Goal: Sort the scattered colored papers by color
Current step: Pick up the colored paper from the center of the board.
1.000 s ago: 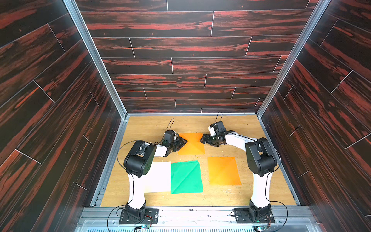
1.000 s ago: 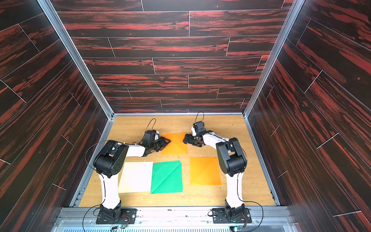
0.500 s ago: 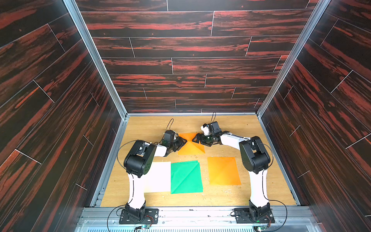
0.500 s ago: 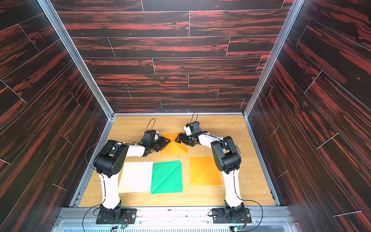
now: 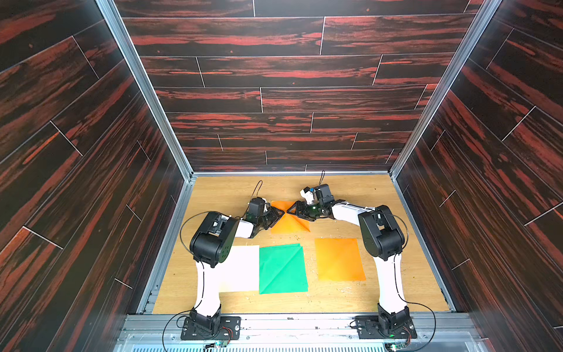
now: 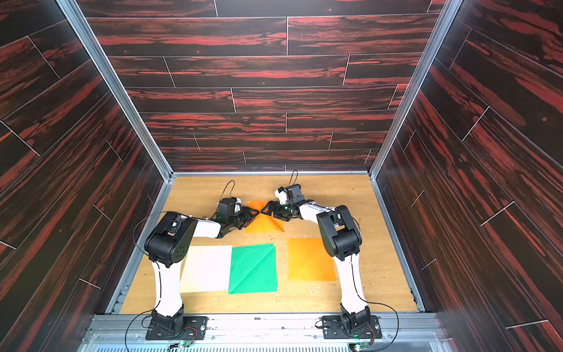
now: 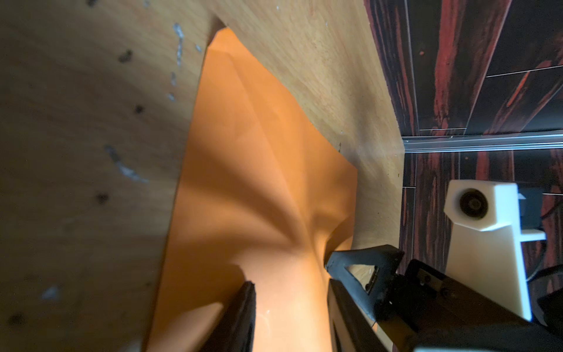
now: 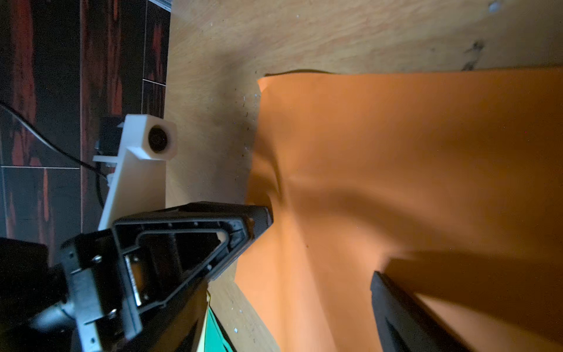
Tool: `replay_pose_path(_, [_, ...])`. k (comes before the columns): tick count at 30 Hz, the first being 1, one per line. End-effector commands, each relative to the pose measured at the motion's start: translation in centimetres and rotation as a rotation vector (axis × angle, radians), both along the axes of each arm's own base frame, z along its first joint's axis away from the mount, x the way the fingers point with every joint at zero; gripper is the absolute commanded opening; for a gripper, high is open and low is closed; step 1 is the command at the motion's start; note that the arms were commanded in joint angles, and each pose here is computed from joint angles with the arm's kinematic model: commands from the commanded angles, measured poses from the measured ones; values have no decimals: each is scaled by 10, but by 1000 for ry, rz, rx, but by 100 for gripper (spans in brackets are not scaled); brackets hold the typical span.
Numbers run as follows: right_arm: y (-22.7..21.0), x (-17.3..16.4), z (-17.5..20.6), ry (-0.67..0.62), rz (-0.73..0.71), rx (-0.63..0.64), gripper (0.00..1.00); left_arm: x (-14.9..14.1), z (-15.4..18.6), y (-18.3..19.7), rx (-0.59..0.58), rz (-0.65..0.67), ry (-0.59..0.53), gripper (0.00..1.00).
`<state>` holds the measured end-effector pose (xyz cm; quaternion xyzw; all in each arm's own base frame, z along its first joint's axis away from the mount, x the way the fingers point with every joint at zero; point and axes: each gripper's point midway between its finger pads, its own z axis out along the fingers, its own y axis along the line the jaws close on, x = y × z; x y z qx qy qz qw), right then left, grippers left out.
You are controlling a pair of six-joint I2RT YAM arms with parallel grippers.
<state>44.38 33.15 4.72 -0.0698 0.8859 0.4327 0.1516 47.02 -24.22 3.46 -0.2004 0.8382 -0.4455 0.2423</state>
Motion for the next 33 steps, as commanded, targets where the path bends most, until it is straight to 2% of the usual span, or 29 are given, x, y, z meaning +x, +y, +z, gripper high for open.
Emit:
replay_pose_path(1, [7,-47,-56,206,53,-52,88,-7,-25,4,-4,16,68,43])
replay_pose_path(6, [7,-64,-61,201,64,-83,88,3,-25,-1,-60,37,56,43])
replay_pose_path(12, [-7,-77,-75,188,51,-179,84,7,-21,-2,-82,49,41,43])
replay_pose_path(22, [-33,-63,-92,147,-26,-443,66,8,-4,-3,-102,41,-3,43])
replay_pose_path(28, [-24,-55,-94,141,-34,-507,64,6,4,-7,-116,27,-21,35])
replay_pose_path(33, [-24,-48,-100,134,-49,-594,63,3,11,-12,-127,16,-36,33])
